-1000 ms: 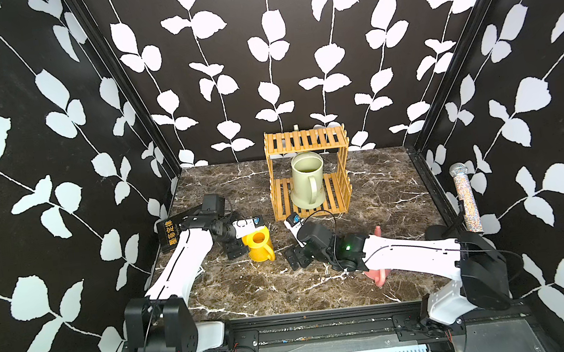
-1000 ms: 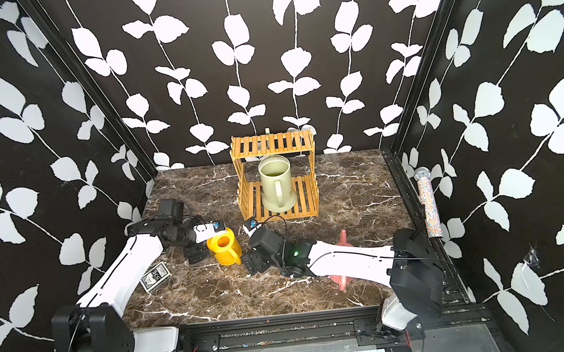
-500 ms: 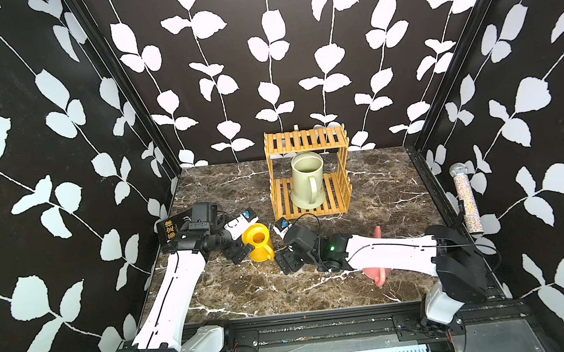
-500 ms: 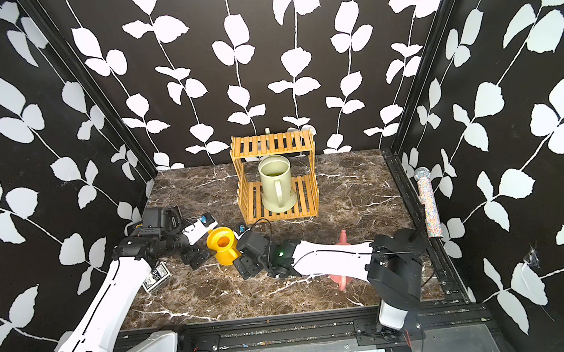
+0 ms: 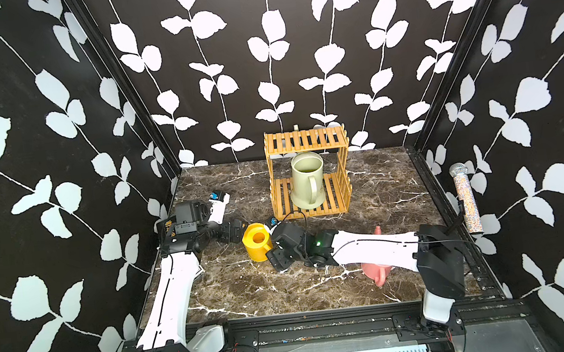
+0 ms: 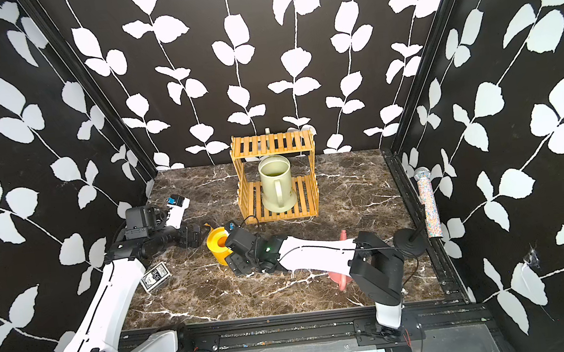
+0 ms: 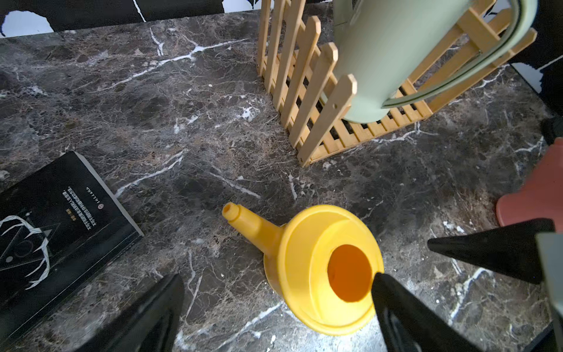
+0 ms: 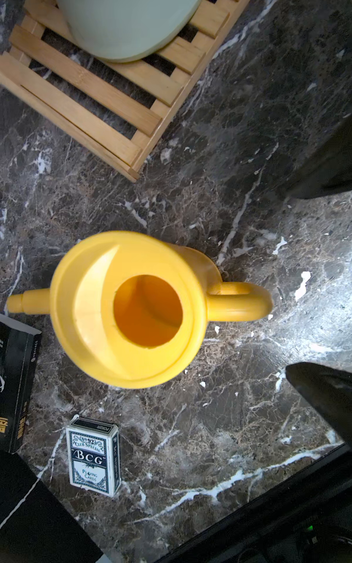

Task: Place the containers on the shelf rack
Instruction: 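Pick up a container from the center of the board.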

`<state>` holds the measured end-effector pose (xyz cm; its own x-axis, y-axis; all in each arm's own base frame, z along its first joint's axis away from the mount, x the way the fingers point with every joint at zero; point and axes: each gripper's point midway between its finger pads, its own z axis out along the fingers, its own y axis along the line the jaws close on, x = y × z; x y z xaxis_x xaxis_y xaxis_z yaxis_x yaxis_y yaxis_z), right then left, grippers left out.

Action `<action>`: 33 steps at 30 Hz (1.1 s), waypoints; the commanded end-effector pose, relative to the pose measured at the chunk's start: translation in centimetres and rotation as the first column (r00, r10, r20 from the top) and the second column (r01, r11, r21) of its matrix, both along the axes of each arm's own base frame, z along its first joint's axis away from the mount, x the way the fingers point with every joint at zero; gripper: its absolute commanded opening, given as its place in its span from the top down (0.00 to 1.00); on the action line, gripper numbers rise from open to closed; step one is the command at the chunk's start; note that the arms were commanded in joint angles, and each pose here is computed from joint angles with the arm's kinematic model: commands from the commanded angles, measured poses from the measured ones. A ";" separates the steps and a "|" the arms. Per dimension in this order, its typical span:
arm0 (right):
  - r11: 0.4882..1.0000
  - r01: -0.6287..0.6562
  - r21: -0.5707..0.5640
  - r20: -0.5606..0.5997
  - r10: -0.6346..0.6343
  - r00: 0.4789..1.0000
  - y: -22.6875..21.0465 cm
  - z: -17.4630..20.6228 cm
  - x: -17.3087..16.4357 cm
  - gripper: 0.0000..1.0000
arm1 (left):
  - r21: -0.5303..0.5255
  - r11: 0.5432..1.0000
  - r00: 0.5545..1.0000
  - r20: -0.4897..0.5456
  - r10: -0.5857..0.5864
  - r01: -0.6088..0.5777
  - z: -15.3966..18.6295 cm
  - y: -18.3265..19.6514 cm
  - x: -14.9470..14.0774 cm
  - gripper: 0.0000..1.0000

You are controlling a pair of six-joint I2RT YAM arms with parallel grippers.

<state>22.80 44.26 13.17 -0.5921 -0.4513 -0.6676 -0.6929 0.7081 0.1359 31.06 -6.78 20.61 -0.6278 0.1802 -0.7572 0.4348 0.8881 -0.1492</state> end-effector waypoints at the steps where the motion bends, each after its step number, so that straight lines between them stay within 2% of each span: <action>1: 1.000 -0.017 -0.016 -0.011 0.017 1.000 0.9 0.0 0.0 0.17 | -0.022 0.999 0.999 0.034 0.028 -0.027 1.2 0.2 0.5 0.02; 6: 0.999 -0.040 -0.023 -0.031 0.039 0.999 2.1 -0.6 0.2 0.25 | -0.023 0.999 0.999 0.041 0.028 -0.027 1.1 0.2 0.5 0.02; 15: 1.000 -0.002 -0.012 -0.089 0.001 0.996 2.2 -1.9 1.7 0.43 | -0.018 0.999 0.999 0.044 0.031 -0.030 1.4 0.3 0.4 0.02; 22: 1.000 -0.015 -0.009 -0.111 0.014 0.994 2.9 -2.5 2.0 0.51 | -0.019 0.999 0.998 0.048 0.031 -0.030 1.3 0.3 0.4 0.02; 26: 1.000 -0.020 0.000 -0.107 0.020 0.994 3.5 -2.5 2.2 0.57 | -0.013 0.999 0.998 0.051 0.035 -0.035 1.7 0.4 0.5 0.02; 33: 1.000 -0.024 -0.008 -0.092 0.024 0.995 3.6 -2.1 2.6 0.73 | -0.009 0.999 0.998 0.048 0.033 -0.032 1.3 0.5 0.5 0.02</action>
